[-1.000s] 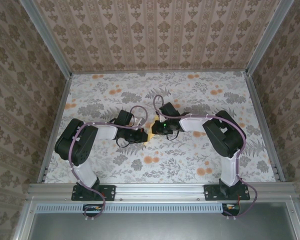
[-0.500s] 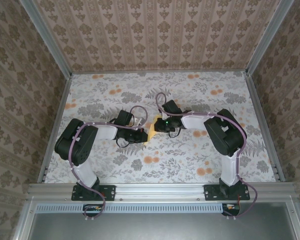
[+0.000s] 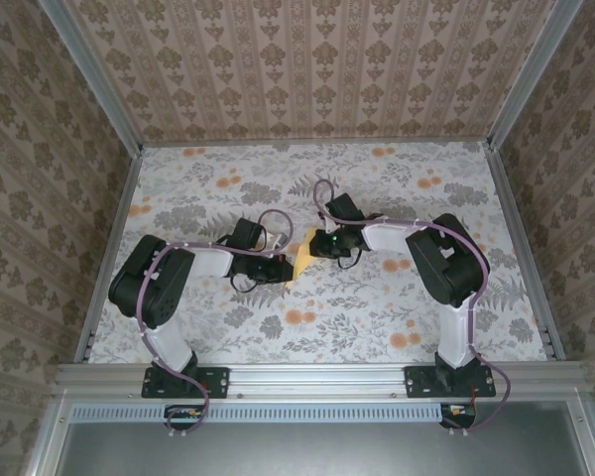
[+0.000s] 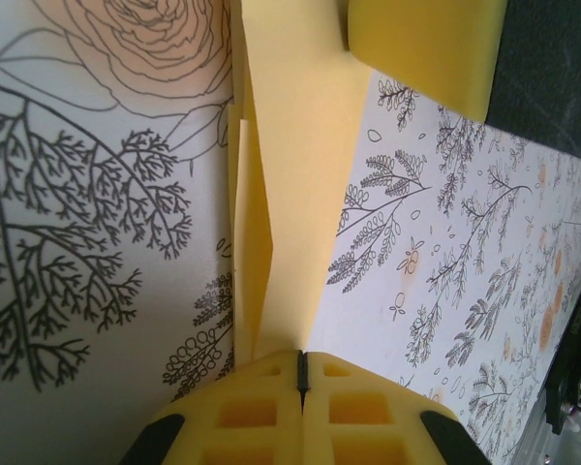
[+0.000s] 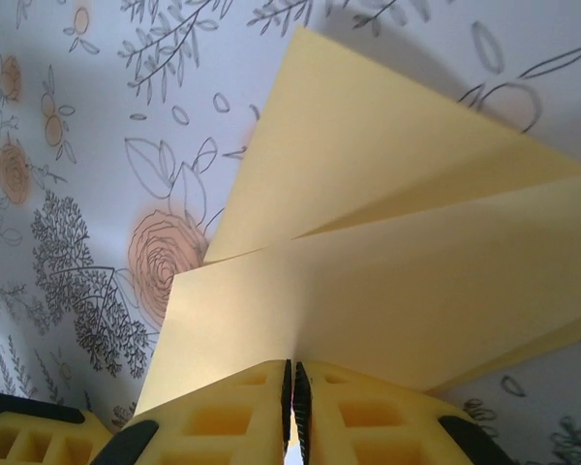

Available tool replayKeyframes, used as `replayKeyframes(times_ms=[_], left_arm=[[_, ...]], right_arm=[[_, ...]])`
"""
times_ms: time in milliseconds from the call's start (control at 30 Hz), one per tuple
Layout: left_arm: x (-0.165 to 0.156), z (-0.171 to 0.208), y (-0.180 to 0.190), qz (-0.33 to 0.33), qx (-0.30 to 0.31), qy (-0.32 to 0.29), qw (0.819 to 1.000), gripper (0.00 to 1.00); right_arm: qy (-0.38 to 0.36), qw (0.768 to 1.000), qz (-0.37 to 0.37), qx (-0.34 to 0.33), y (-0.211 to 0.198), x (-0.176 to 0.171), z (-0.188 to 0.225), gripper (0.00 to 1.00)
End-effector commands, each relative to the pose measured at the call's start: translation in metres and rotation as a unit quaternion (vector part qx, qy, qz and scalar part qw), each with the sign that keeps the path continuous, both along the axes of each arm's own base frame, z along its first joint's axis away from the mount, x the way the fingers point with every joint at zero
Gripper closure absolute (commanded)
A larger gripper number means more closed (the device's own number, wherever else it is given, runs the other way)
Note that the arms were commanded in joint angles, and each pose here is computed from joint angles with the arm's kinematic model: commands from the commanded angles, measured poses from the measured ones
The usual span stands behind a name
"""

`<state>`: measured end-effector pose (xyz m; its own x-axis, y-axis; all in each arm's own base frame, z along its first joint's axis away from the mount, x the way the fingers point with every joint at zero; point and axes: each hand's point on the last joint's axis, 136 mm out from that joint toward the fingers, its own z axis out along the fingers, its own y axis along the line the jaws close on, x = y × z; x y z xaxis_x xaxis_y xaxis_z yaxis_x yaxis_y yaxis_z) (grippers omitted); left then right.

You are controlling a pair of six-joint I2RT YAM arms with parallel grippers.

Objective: Fold a paper plane with a square sheet of paper (fold left side to right side)
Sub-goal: Fold the wing for the fifth time at the center of the table.

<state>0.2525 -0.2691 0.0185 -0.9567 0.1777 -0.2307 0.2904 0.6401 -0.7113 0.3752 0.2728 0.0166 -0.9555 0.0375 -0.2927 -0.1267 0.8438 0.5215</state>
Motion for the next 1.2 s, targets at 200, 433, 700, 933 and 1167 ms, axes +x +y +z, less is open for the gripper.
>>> replayKeyframes(times_ms=[200, 433, 700, 933, 1167], left_arm=[[-0.027, -0.047, 0.035, 0.013, 0.090, 0.060, 0.994, 0.99], [-0.028, -0.047, 0.035, 0.013, 0.090, 0.059, 0.994, 1.00], [-0.028, -0.048, 0.036, 0.013, 0.091, 0.061, 0.994, 1.00], [-0.028, -0.048, 0.036, 0.013, 0.091, 0.061, 0.994, 1.00], [-0.027, -0.048, 0.035, 0.013, 0.090, 0.060, 0.994, 1.00]], right_arm=[[0.005, 0.995, -0.059, -0.075, -0.057, 0.027, -0.027, 0.85], [0.008, 0.995, -0.070, -0.075, -0.068, 0.038, -0.029, 0.85], [0.007, 0.995, -0.078, -0.066, -0.074, 0.047, -0.028, 0.84], [0.010, 0.994, -0.087, -0.066, -0.082, 0.055, -0.030, 0.84], [0.013, 0.993, -0.094, -0.067, -0.088, 0.066, -0.031, 0.84]])
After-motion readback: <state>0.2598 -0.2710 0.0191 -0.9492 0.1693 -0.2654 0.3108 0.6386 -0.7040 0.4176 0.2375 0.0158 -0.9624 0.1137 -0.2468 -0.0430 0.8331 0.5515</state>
